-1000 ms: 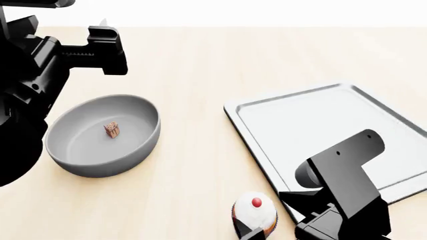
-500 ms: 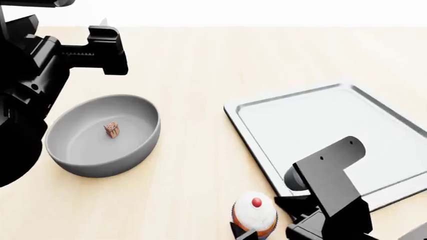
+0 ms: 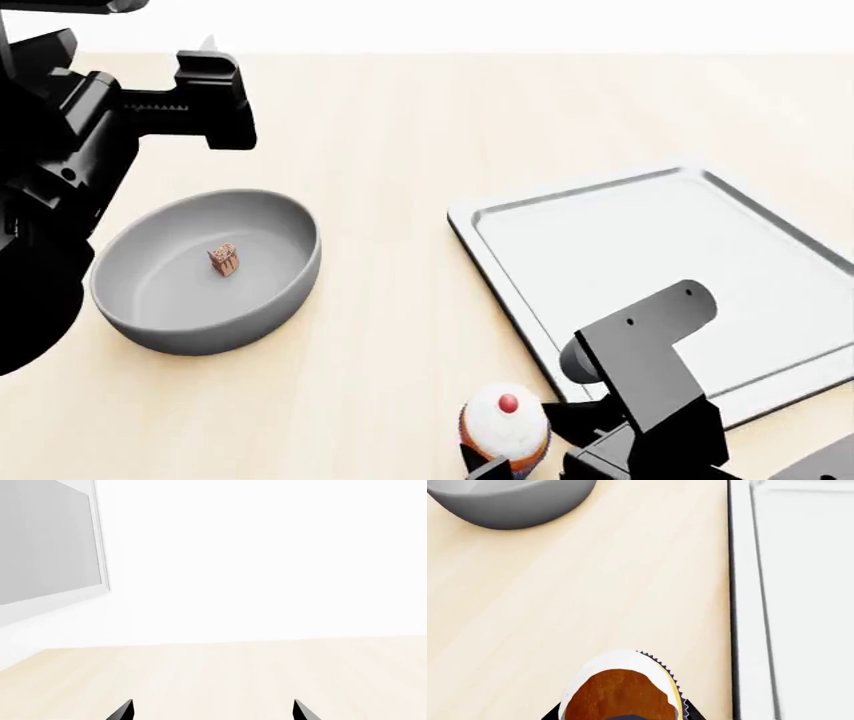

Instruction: Pick up the bowl with cake and place it on the tray. Pick up the cupcake and place it on the tray.

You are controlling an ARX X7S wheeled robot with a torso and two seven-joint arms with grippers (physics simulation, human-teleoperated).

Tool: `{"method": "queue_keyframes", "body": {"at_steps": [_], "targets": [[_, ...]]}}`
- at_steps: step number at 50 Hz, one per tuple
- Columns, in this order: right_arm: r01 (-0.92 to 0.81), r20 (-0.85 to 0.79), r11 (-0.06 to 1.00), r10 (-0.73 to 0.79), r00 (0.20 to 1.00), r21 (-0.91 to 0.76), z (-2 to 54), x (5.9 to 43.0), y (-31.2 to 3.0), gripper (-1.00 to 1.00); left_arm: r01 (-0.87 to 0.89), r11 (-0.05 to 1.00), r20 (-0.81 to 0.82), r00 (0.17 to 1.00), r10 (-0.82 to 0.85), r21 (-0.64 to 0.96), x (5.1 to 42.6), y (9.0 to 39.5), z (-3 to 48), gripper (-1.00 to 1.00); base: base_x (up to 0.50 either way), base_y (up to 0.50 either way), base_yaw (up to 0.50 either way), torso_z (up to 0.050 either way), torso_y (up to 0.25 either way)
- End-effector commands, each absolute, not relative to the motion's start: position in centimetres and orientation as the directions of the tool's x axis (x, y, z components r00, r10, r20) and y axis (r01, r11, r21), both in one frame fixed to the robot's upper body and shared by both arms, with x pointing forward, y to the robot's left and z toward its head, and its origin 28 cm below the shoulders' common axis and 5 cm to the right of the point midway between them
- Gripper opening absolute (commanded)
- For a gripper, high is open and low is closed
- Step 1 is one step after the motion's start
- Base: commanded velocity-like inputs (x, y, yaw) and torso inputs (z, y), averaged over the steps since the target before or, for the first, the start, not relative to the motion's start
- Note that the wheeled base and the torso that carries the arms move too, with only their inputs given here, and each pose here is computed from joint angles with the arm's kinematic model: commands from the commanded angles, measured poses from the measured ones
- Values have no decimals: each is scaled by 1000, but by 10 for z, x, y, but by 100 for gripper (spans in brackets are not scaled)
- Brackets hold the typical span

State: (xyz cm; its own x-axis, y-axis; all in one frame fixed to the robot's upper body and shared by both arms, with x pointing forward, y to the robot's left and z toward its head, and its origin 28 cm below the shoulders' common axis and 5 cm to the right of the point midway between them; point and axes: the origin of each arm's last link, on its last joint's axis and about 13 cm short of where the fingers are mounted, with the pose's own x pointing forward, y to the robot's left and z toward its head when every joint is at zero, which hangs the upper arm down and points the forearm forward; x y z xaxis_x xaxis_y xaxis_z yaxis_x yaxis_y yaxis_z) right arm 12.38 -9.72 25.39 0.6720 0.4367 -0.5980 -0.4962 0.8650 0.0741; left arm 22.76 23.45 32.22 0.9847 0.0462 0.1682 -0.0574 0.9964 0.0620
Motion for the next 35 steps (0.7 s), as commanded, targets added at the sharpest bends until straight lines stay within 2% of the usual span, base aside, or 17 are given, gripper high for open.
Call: {"method": "queue_keyframes", "body": {"at_steps": [1, 8, 21, 35], "targets": [[-520, -605, 850, 458, 652, 83, 255, 122, -95, -100, -56, 996, 169, 985, 45, 62, 227, 234, 322, 100, 0, 0, 0, 0, 0], [-531, -564, 846, 458, 687, 40, 283, 121, -93, -100, -57, 996, 167, 985, 46, 63, 227, 234, 322, 100, 0, 0, 0, 0, 0], [-473, -526, 877, 364, 769, -84, 351, 130, -104, -100, -59, 996, 164, 985, 48, 60, 229, 235, 322, 100, 0, 0, 0, 0, 0], [-232, -480, 972, 187, 857, -35, 383, 154, -157, -100, -61, 996, 164, 985, 50, 62, 228, 235, 322, 100, 0, 0, 0, 0, 0]]}}
